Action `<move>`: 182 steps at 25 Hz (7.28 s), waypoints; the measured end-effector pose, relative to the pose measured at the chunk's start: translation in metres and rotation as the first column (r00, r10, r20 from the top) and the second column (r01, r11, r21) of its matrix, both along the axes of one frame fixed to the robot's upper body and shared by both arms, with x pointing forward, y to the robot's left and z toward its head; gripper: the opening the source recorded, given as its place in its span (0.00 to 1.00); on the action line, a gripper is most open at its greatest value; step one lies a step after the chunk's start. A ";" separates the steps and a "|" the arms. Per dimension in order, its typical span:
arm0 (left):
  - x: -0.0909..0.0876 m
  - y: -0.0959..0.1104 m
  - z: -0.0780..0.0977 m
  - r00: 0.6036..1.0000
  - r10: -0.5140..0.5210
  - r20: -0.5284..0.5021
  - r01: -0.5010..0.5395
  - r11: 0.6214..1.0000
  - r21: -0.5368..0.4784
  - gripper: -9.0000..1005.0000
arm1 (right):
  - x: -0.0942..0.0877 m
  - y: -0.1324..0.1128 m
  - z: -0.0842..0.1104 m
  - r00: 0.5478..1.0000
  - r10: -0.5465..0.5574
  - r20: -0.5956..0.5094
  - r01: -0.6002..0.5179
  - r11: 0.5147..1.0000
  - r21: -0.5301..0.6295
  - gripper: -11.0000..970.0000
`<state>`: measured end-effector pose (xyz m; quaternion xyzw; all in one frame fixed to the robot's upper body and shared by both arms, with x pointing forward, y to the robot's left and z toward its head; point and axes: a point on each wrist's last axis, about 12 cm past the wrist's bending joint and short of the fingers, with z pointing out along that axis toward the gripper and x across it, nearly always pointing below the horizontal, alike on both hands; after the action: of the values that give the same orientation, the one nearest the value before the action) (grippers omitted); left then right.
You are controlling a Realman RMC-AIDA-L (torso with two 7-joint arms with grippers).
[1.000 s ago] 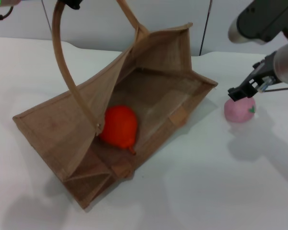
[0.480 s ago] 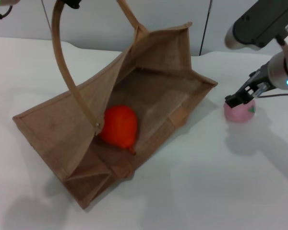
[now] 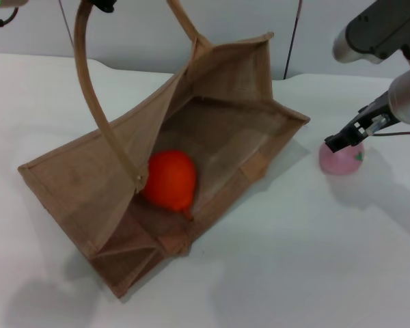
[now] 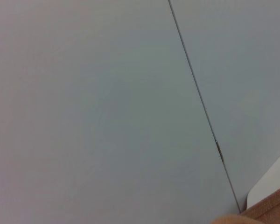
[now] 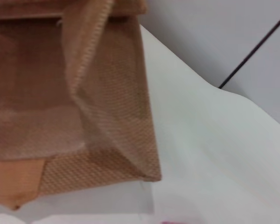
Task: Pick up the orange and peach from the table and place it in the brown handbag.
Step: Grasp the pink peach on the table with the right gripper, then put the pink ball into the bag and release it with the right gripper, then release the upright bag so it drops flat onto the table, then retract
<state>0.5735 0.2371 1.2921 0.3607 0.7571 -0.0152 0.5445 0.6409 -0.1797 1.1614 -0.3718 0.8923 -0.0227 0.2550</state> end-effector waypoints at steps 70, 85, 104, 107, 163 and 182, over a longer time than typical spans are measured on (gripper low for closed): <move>0.008 0.001 -0.010 0.999 0.018 -0.039 -0.017 1.000 0.024 0.15 | 0.008 0.004 -0.019 0.995 -0.015 -0.103 0.016 1.000 0.004 0.55; 0.014 0.006 -0.011 0.998 0.042 -0.041 -0.041 0.999 0.026 0.15 | -0.006 0.005 0.025 0.998 0.027 -0.049 -0.026 0.999 0.023 0.42; 0.030 -0.019 0.009 1.000 -0.005 0.023 0.006 1.000 -0.017 0.15 | -0.069 0.063 0.071 0.961 0.274 0.037 -0.277 0.950 0.142 0.34; 0.029 -0.029 0.012 0.999 -0.031 0.029 0.032 0.999 -0.021 0.15 | -0.064 0.075 0.062 0.953 0.300 0.047 -0.304 0.941 0.151 0.34; 0.029 -0.006 -0.010 0.994 0.109 -0.013 -0.110 0.991 -0.082 0.16 | -0.032 -0.002 0.055 0.978 0.006 0.210 -0.016 0.999 0.048 0.80; 0.017 -0.056 0.002 0.961 -0.277 -0.010 0.266 0.931 -0.251 0.48 | -0.006 -0.031 0.047 0.963 -0.126 0.240 0.102 0.989 0.107 0.80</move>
<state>0.5902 0.1808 1.2945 0.3906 0.7042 -0.1925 0.5608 0.6344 -0.2109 1.2086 -0.3018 0.8737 -0.0416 0.3792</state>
